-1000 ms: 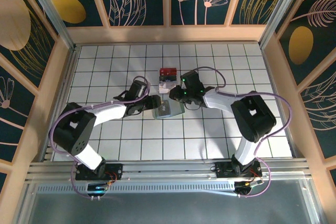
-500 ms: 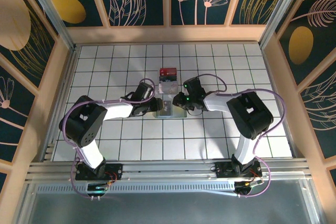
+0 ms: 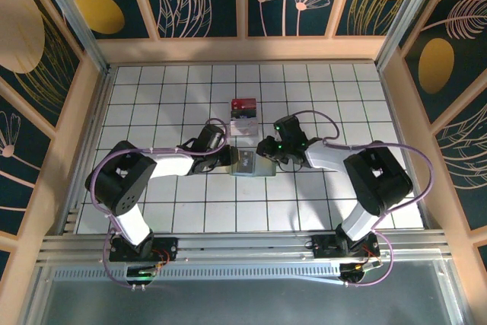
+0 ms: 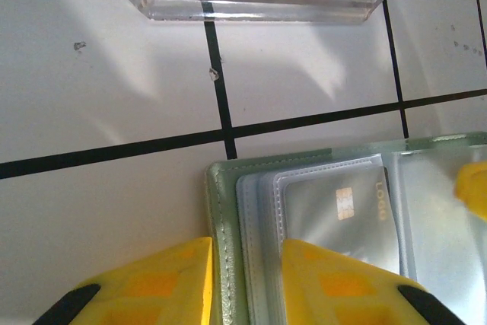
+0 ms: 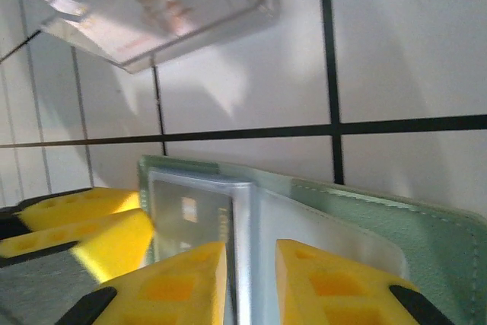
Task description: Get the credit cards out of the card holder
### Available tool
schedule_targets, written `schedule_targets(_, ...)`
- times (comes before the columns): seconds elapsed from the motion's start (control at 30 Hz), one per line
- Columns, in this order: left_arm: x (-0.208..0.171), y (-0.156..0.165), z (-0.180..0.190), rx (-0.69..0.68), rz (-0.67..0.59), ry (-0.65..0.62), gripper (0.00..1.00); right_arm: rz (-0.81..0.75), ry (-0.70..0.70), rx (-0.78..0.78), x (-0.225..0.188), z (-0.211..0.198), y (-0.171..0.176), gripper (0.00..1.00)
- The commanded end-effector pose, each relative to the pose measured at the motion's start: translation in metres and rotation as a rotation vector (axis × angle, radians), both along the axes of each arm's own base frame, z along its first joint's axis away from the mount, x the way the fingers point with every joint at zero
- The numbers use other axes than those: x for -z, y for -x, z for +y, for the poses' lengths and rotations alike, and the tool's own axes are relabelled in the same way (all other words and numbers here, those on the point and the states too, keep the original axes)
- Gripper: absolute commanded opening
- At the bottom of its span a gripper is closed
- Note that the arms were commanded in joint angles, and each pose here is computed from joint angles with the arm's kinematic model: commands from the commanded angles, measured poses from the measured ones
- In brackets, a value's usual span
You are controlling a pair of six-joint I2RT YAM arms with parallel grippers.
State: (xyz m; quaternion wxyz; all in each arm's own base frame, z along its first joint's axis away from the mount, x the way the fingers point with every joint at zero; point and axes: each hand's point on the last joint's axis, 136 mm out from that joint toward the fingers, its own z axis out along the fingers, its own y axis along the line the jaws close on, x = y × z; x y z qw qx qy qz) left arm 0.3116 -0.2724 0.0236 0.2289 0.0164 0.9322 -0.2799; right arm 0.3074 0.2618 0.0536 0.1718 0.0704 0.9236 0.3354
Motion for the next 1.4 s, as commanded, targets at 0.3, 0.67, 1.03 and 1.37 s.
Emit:
schedule_targets(0.3,-0.019,0.02,0.002,0.039,0.0,0.031,0.26,-0.019,-0.081,-0.041,-0.029,0.027,0.009,0.25)
schedule_targets(0.67,-0.003,0.032,-0.005,0.092,0.048,0.017,0.26,0.082,-0.068,-0.072,0.011,0.033,0.029,0.28)
schedule_targets(1.03,0.012,0.036,0.007,0.067,0.082,-0.051,0.26,0.127,-0.028,-0.05,0.032,0.026,0.033,0.29)
schedule_targets(1.37,0.016,0.037,0.004,0.078,0.097,-0.047,0.21,0.108,-0.149,-0.076,0.018,0.037,0.03,0.26)
